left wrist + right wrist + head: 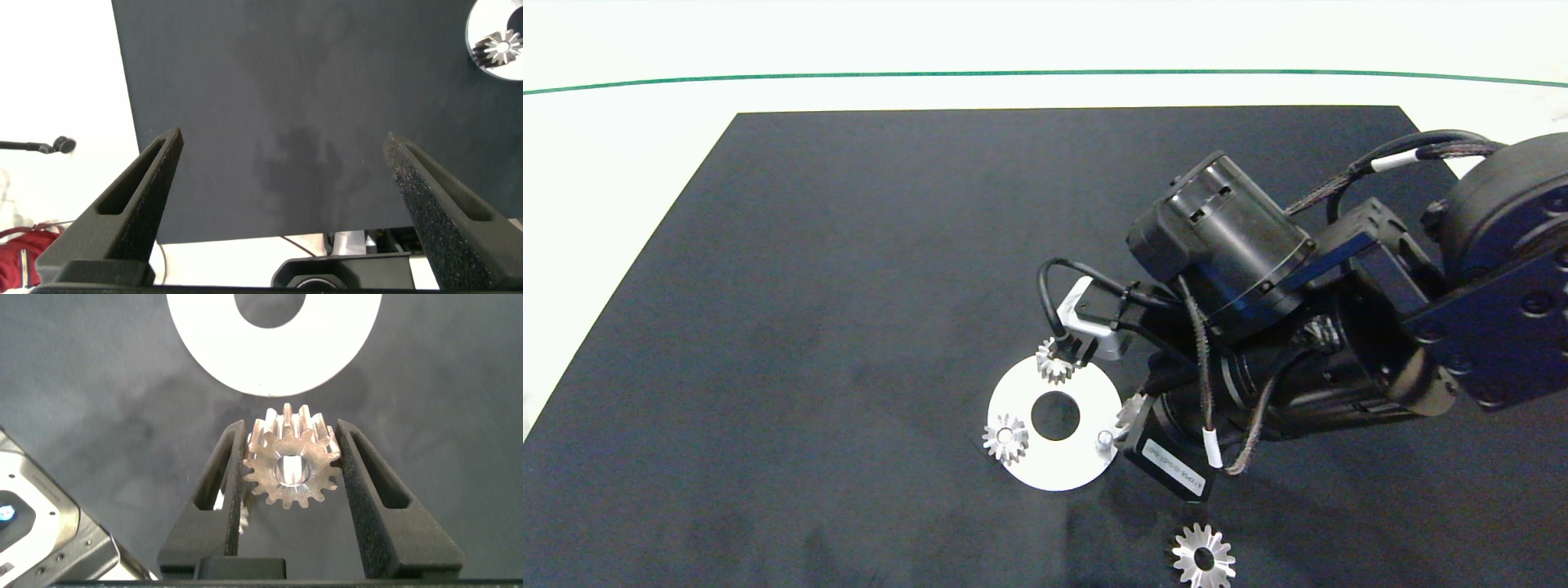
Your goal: Remove an incorrectly installed larger gear and replace it with the correct smaller gear
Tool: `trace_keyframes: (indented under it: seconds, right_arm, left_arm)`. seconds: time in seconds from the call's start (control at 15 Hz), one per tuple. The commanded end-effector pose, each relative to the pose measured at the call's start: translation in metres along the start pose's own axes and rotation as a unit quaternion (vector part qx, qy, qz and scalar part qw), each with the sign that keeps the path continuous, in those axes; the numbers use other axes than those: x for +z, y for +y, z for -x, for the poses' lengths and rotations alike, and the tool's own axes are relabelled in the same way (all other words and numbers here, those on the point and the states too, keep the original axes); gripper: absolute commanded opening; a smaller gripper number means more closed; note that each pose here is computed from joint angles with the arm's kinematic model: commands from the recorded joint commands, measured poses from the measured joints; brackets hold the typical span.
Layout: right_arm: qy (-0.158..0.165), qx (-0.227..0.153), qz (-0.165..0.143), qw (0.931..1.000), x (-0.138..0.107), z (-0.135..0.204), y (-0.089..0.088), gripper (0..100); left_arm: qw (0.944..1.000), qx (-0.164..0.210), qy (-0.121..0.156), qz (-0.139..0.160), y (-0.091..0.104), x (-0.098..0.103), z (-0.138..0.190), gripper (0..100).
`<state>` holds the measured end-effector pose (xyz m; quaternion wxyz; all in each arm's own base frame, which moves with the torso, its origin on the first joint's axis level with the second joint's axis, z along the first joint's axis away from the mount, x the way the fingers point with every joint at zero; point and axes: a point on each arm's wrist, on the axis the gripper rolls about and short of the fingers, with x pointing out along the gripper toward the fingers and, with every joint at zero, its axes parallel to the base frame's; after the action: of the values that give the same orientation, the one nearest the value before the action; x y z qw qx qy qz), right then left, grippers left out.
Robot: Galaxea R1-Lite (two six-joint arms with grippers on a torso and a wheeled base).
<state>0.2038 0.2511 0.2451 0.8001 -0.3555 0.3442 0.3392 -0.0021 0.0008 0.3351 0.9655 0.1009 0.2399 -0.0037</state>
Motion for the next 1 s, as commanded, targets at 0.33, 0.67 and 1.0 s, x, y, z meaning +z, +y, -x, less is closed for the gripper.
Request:
trace_keyframes:
  seconds: [0.33, 0.67, 1.0]
  right_arm:
    - [0.019, 0.006, 0.007, 0.9998, 0.008, -0.025, 0.007, 28]
    - [0.024, 0.007, 0.004, 0.9997, 0.009, -0.03, 0.006, 28]
    - [0.024, 0.007, 0.004, 0.9997, 0.011, -0.037, 0.007, 28]
  left_arm:
    - [1.0, 0.0, 0.002, -0.004, 0.0, 0.0, 0.0, 100]
    - [1.0, 0.0, 0.002, -0.004, 0.0, -0.001, 0.0, 100]
    - [1.0, 0.001, -0.001, -0.003, 0.0, -0.001, 0.002, 100]
